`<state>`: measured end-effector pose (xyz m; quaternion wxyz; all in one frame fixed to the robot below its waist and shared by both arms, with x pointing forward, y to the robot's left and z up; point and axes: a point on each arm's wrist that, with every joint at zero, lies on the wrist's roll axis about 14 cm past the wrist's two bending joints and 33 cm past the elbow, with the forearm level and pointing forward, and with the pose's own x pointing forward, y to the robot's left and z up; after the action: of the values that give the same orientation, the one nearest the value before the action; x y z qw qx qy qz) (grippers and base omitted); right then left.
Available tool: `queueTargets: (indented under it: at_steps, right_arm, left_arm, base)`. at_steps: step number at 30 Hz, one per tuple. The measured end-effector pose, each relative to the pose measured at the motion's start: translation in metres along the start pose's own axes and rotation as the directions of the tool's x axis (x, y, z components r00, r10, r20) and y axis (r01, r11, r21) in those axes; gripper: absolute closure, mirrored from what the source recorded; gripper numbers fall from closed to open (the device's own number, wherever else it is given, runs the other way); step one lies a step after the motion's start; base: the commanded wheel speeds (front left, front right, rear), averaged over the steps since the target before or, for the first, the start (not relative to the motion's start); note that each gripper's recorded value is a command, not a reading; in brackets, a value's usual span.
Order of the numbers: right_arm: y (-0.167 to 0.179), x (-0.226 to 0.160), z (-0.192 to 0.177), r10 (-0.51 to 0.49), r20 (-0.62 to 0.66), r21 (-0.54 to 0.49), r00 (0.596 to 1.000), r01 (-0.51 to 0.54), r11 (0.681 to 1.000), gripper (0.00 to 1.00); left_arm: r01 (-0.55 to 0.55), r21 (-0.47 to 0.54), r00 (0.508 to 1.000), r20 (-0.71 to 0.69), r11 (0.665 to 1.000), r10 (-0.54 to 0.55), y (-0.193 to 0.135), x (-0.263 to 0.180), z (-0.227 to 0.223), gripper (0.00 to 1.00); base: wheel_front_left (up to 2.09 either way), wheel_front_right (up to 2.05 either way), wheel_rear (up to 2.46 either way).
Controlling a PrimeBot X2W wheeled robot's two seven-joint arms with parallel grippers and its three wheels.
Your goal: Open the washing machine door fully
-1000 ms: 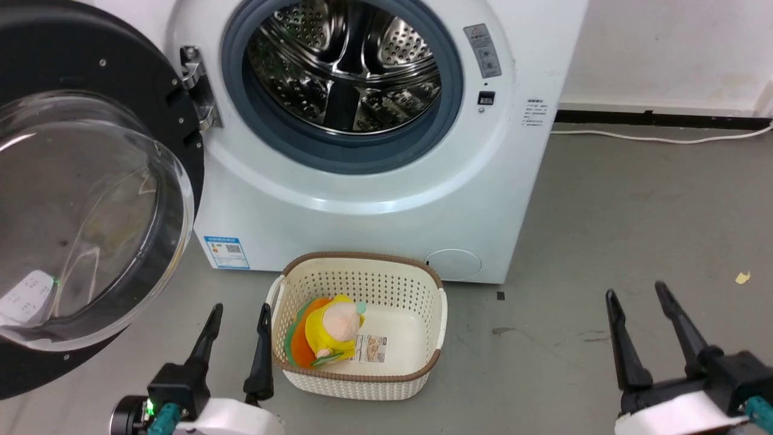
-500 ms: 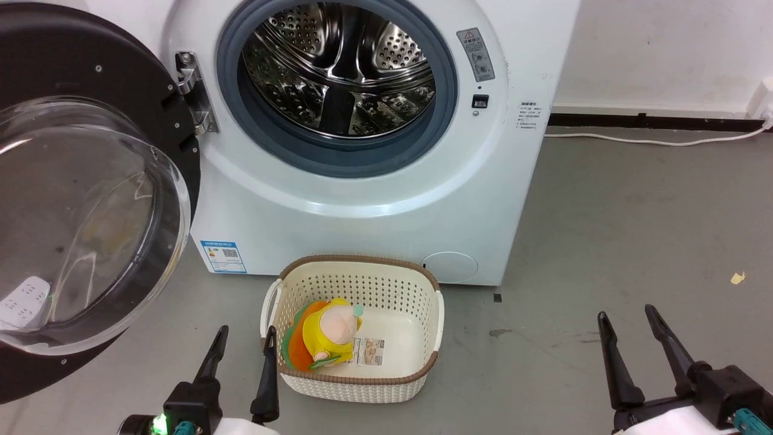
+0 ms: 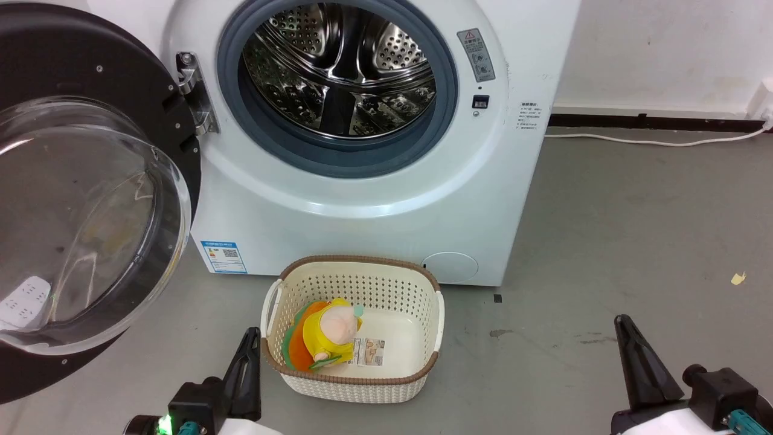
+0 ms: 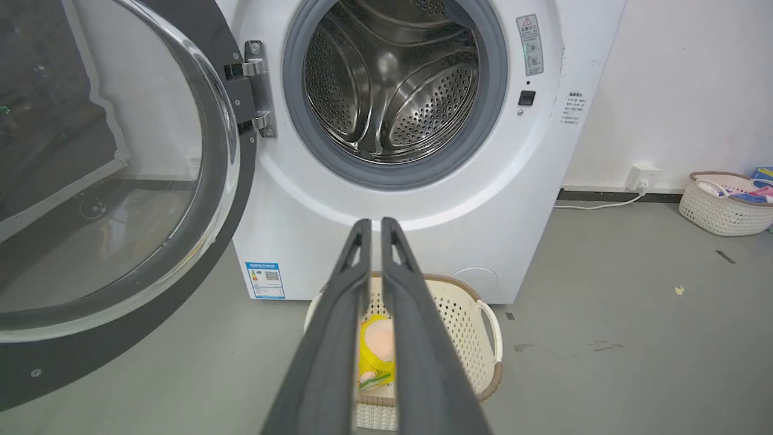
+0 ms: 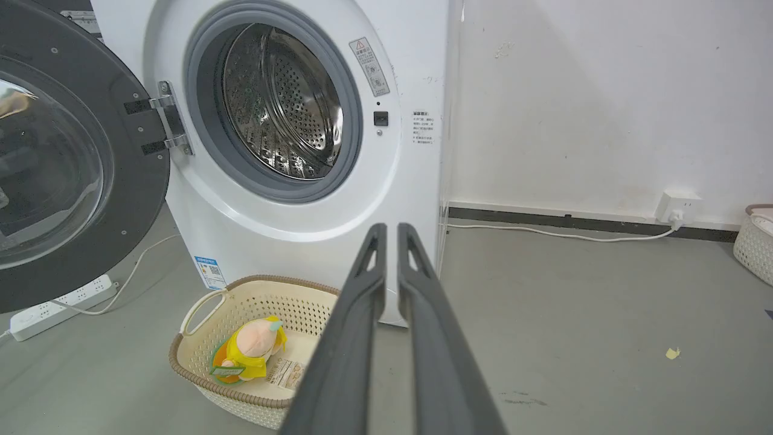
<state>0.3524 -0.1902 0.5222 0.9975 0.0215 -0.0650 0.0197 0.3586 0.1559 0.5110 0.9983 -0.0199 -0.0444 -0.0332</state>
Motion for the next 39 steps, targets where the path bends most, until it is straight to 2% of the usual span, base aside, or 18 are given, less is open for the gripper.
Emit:
queueTargets:
  at_steps: [39]
  right_arm:
    - [0.009,0.0047,-0.0043,0.03,-0.06,-0.019,0.998,-0.031,0.999,1.0]
  left_arm:
    - [-0.017,0.022,0.999,-0.041,1.0,0.018,0.006,0.0029,0.0013,1.0]
  base:
    - [0.0,0.0,0.0]
